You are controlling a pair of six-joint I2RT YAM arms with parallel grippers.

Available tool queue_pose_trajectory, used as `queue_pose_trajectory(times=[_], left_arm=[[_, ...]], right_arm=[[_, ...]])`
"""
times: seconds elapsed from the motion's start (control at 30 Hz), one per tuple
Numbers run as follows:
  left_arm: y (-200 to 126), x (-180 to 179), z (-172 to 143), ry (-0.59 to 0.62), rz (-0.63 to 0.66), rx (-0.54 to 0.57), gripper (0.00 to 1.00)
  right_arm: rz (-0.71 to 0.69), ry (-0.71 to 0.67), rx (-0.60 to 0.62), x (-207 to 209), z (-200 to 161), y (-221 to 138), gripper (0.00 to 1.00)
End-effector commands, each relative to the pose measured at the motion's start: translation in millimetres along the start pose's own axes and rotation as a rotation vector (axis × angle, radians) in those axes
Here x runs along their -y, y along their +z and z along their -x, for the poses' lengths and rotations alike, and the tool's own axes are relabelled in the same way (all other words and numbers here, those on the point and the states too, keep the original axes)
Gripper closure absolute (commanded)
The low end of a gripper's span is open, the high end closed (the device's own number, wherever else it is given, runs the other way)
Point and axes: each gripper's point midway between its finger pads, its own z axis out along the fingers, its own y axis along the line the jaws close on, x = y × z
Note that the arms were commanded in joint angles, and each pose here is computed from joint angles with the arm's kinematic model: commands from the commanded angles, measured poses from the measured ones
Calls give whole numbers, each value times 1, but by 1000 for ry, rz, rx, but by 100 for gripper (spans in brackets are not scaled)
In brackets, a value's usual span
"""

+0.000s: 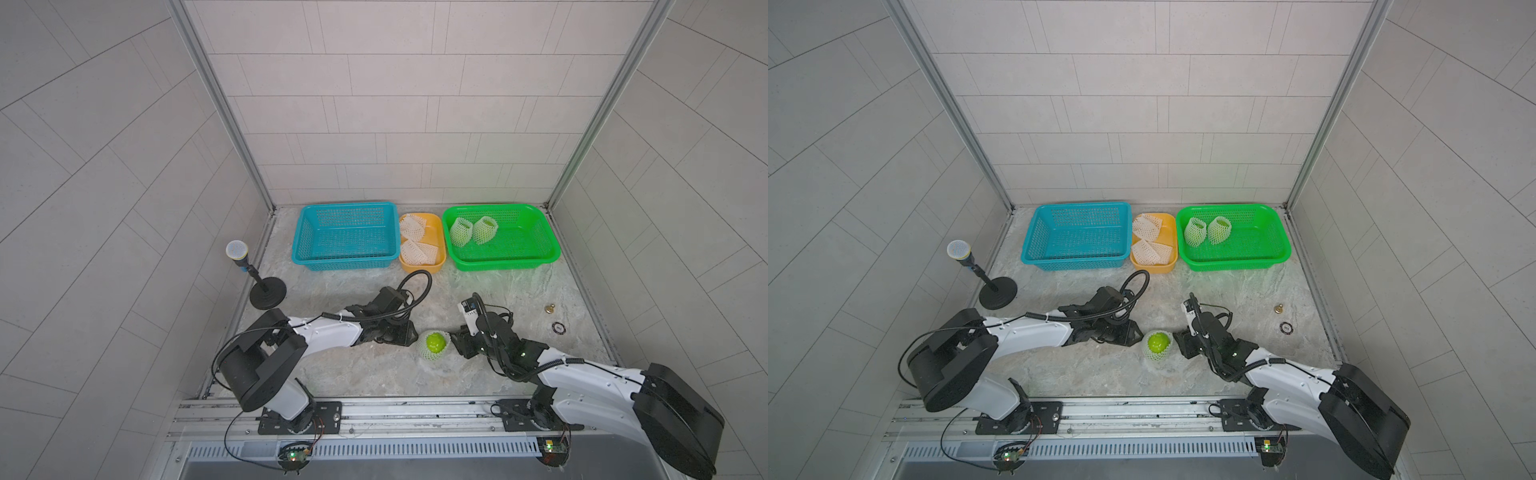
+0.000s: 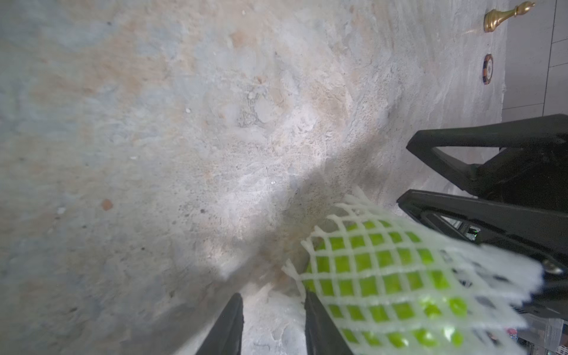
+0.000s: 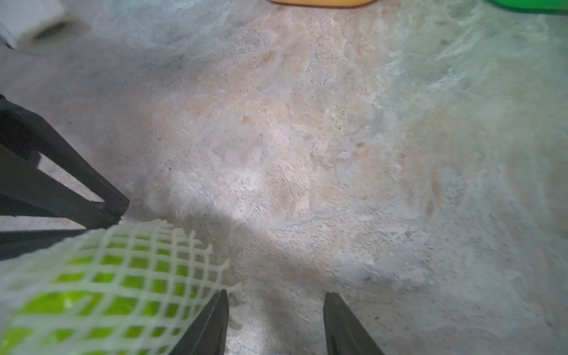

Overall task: Sleeve custard apples in foam nets
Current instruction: Put on the foam net on the custard apple.

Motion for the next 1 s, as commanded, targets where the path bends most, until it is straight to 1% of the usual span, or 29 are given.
queue_pose_trajectory(times=[0.0,0.03,0.07,0.17,0.33,0.37,0.47,0.5,0.57,0.6,0.7,0.73,0.8,0.87,0.9,0.97], left_arm=[[-10,6,8,16,2,34,59],[-11,5,7,13,6,36,59],[-12,3,7,8,15,38,58],[-16,-1,7,-3,34,51,53],[-29,-13,9,-51,70,93,41],[-33,-16,10,-68,76,104,37],[-47,-23,12,-109,87,139,31],[-51,-26,11,-117,96,144,28],[-60,-27,11,-130,103,159,27],[-65,-30,10,-144,117,170,23],[-78,-37,8,-169,144,195,21],[-82,-39,7,-173,148,204,19],[-89,-42,6,-224,144,232,18],[-96,-43,6,-233,135,268,17],[-100,-45,5,-240,132,285,15],[-105,-46,3,-250,121,298,14]], right_arm=[[-89,2,-11,13,4,-7,39],[-101,5,-15,15,5,-8,38],[-114,11,-14,16,7,-11,35],[-148,18,-16,21,11,-17,30],[-170,12,-39,19,21,-32,18],[-170,9,-47,18,23,-36,17],[-166,9,-70,14,28,-46,0],[-163,9,-83,12,29,-49,0],[-143,5,-100,4,31,-54,0],[-134,5,-109,0,32,-55,0],[-111,-15,-135,-16,33,-61,0],[-109,-25,-147,-20,31,-62,0],[-80,-45,-140,-37,38,-66,0],[-59,-61,-146,-50,39,-69,0],[-49,-71,-157,-56,38,-69,0],[-40,-90,-171,-66,38,-68,0]])
